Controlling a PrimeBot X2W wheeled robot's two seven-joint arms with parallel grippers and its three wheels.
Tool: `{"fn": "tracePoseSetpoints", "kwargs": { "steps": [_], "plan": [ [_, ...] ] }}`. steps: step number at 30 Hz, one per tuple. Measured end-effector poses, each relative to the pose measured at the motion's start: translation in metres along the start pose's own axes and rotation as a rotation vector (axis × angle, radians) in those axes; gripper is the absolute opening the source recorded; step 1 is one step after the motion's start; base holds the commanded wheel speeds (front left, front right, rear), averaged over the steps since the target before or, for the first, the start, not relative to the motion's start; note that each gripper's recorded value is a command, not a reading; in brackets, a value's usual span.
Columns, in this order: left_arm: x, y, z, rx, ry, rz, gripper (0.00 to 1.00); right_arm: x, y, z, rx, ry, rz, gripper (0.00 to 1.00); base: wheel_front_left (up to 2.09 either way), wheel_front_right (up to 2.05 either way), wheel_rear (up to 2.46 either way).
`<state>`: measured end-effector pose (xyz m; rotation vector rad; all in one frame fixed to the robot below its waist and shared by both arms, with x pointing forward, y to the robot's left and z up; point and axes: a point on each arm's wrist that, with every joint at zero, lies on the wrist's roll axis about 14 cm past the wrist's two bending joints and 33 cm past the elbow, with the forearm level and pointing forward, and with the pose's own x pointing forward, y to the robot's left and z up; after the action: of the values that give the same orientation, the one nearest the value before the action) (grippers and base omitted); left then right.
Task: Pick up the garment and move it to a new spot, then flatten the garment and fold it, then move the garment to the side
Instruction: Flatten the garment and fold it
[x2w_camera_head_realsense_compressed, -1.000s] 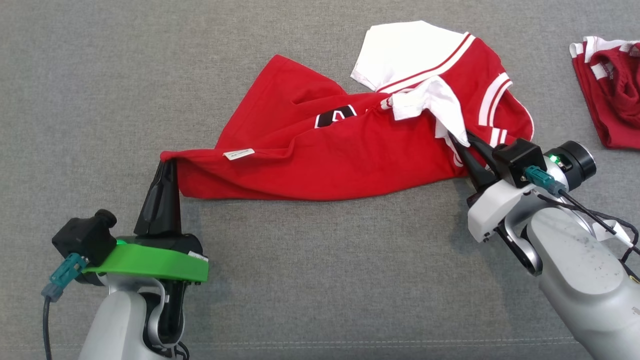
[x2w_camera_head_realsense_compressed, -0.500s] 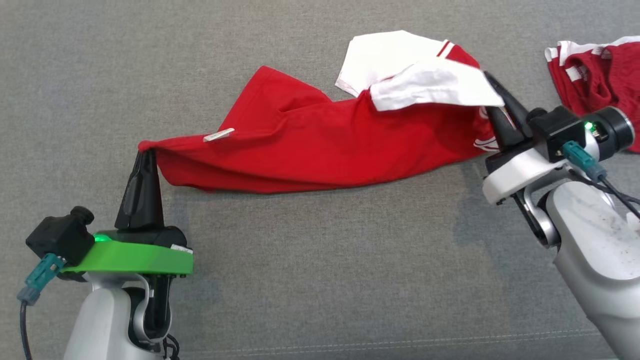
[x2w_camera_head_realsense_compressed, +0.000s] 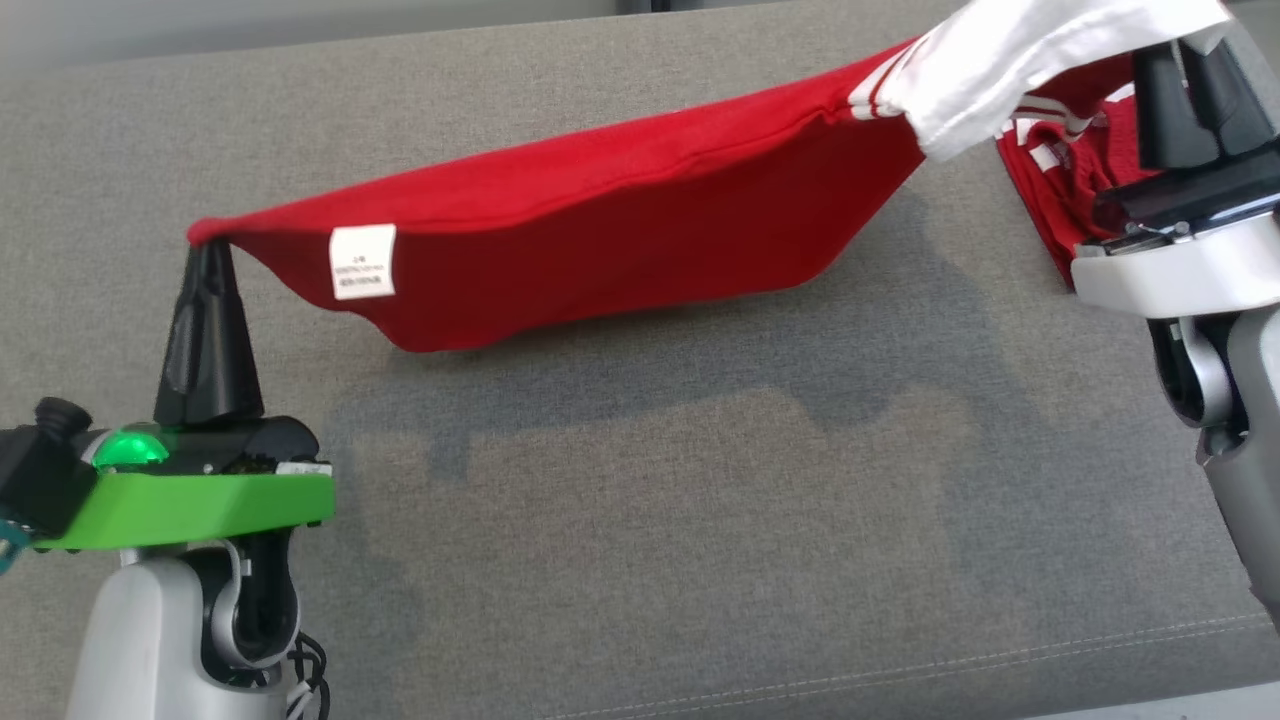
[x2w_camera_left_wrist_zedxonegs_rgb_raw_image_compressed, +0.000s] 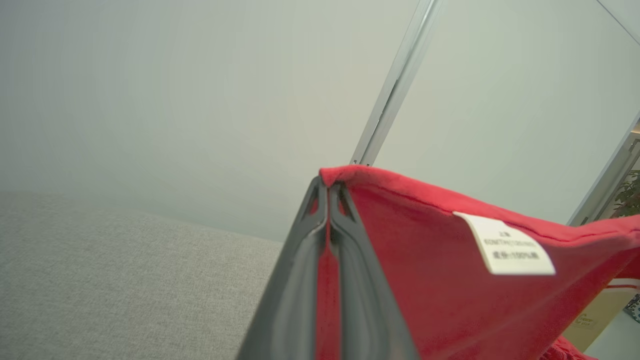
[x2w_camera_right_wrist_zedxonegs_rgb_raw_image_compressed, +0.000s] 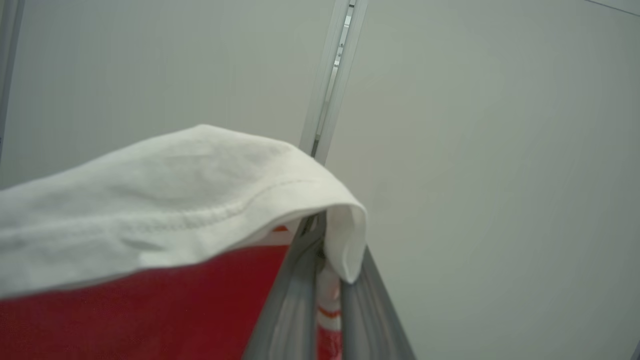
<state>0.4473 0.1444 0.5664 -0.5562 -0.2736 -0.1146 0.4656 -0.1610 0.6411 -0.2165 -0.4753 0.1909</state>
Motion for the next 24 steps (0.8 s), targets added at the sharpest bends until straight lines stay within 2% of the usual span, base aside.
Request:
{"fn": "tracePoseSetpoints", "kwargs": {
  "steps": [1, 9, 11, 15, 17, 19, 22, 24],
  "plan": [
    [0.002, -0.003, 0.008, -0.002, -0.025, -0.010, 0.00, 0.001, -0.004, 0.013, -0.011, -0.037, -0.010, 0.00, 0.00, 0.00, 0.00],
    [0.014, -0.062, 0.104, 0.007, -0.324, -0.196, 0.00, -0.009, -0.033, 0.112, -0.145, -0.302, -0.059, 0.00, 0.00, 0.00, 0.00],
    [0.011, -0.080, 0.124, 0.019, -0.389, -0.250, 0.00, -0.016, -0.039, 0.130, -0.168, -0.346, -0.073, 0.00, 0.00, 0.00, 0.00],
    [0.008, -0.098, 0.135, 0.032, -0.425, -0.311, 0.00, -0.024, -0.047, 0.146, -0.192, -0.382, -0.089, 0.00, 0.00, 0.00, 0.00],
    [0.007, -0.106, 0.130, 0.029, -0.403, -0.338, 0.00, -0.027, -0.047, 0.143, -0.165, -0.370, -0.088, 0.00, 0.00, 0.00, 0.00],
    [0.011, -0.107, 0.114, 0.037, -0.332, -0.350, 0.00, -0.025, -0.036, 0.127, -0.067, -0.315, -0.041, 0.00, 0.00, 0.00, 0.00],
    [0.024, -0.094, 0.077, 0.047, -0.180, -0.318, 0.00, -0.020, -0.003, 0.077, 0.060, -0.130, 0.089, 0.00, 0.00, 0.00, 0.00],
    [0.035, -0.081, 0.053, 0.075, -0.080, -0.291, 0.00, -0.016, 0.016, 0.040, 0.073, 0.000, 0.180, 0.00, 0.00, 0.00, 0.00]
  ]
}}
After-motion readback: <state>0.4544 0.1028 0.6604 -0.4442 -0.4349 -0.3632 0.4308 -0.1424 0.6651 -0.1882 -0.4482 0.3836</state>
